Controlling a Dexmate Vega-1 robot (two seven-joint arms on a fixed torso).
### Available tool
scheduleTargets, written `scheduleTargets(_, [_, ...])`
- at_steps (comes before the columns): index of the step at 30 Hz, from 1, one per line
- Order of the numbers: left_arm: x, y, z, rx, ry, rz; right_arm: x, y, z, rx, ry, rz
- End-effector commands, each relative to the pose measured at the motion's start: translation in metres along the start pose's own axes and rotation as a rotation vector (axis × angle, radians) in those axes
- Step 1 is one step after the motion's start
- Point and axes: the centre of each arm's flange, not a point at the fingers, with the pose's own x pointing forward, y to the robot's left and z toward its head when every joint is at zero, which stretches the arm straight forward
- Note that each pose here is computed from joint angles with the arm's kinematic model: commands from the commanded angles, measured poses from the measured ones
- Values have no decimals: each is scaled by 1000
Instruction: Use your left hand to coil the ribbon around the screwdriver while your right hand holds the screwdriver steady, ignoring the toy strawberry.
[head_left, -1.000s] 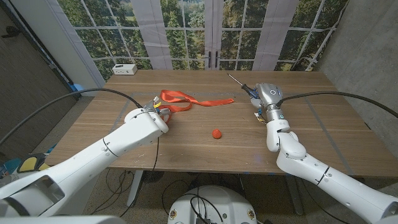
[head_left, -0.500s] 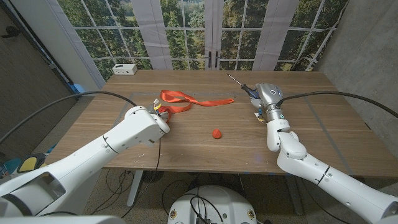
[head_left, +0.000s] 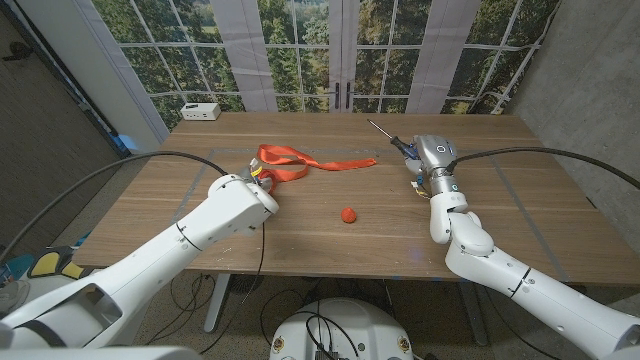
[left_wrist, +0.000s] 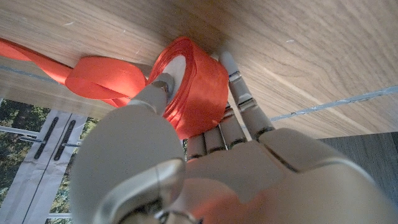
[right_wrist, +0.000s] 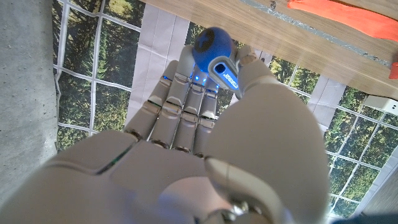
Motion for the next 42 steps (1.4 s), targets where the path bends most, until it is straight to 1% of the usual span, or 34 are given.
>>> scheduleTargets(1, [-4, -2, 2, 1, 16, 86, 5, 1, 4, -3, -4, 8])
scheduleTargets(2, [-4, -1, 1, -13, 14, 82, 5, 1, 4, -10, -3, 6])
scheduleTargets(4, [-5, 3, 1, -32, -2, 101, 6, 1, 6, -1, -6, 4])
scheduleTargets(5, [-4, 4, 1, -40, -19, 102, 7, 1, 7, -12, -11, 4])
scheduleTargets(6, [-4, 7, 0, -76, -44, 91, 7, 1, 8, -10, -9, -1])
scheduleTargets(7, [-4, 9, 1, -99, -47, 91, 8, 1, 8, 3, -11, 5])
scheduleTargets(9, [-6, 13, 2, -120, -102, 113, 8, 1, 10, -11, -13, 0])
scheduleTargets(10, [-7, 14, 3, -140, -99, 123, 9, 1, 11, -4, -14, 4])
scheduleTargets(11, [-8, 17, 5, -143, -132, 137, 9, 1, 11, -4, -18, 6])
scheduleTargets(12, [-10, 19, 6, -153, -124, 138, 9, 1, 12, -5, -17, -1])
scheduleTargets(14, [-13, 23, 10, -128, -139, 179, 9, 1, 13, -4, -23, 2])
scheduleTargets(15, [-13, 25, 12, -122, -145, 176, 9, 1, 13, 2, -23, -1])
scheduleTargets(16, [-11, 26, 13, -144, -157, 155, 9, 1, 14, 7, -24, 1])
scheduleTargets(17, [-11, 27, 14, -154, -156, 152, 9, 1, 16, 2, -28, 1])
scheduleTargets(19, [-10, 30, 18, -131, -180, 159, 9, 1, 18, 6, -37, -3])
scheduleTargets(22, [-10, 34, 23, -140, -194, 154, 8, 0, 21, 5, -49, -8])
scheduleTargets(23, [-11, 36, 25, -123, -197, 165, 7, -1, 22, 3, -54, -14])
scheduleTargets(27, [-11, 41, 29, -138, -212, 199, 5, -4, 26, 16, -71, -27])
scheduleTargets(29, [-9, 45, 30, -148, -228, 222, 4, -6, 29, 21, -87, -35])
scheduleTargets(30, [-7, 47, 32, -136, -215, 222, 3, -8, 32, 14, -96, -40])
scheduleTargets(32, [-4, 50, 34, -140, -222, 235, 2, -10, 36, 21, -115, -49])
scheduleTargets(33, [-4, 52, 35, -137, -215, 228, 1, -11, 38, 16, -119, -54])
scheduleTargets(35, [-4, 54, 39, -130, -235, 246, 1, -13, 41, 26, -137, -59])
scheduleTargets(36, [-4, 56, 41, -126, -228, 248, 0, -15, 43, 18, -144, -66])
scheduleTargets(38, [-3, 61, 46, -130, -240, 258, -1, -17, 47, 26, -166, -75])
scheduleTargets(40, [-3, 62, 48, -131, -245, 265, -2, -18, 49, 26, -173, -82])
scheduleTargets(42, [-2, 68, 55, -116, -260, 276, -4, -20, 54, 31, -198, -87])
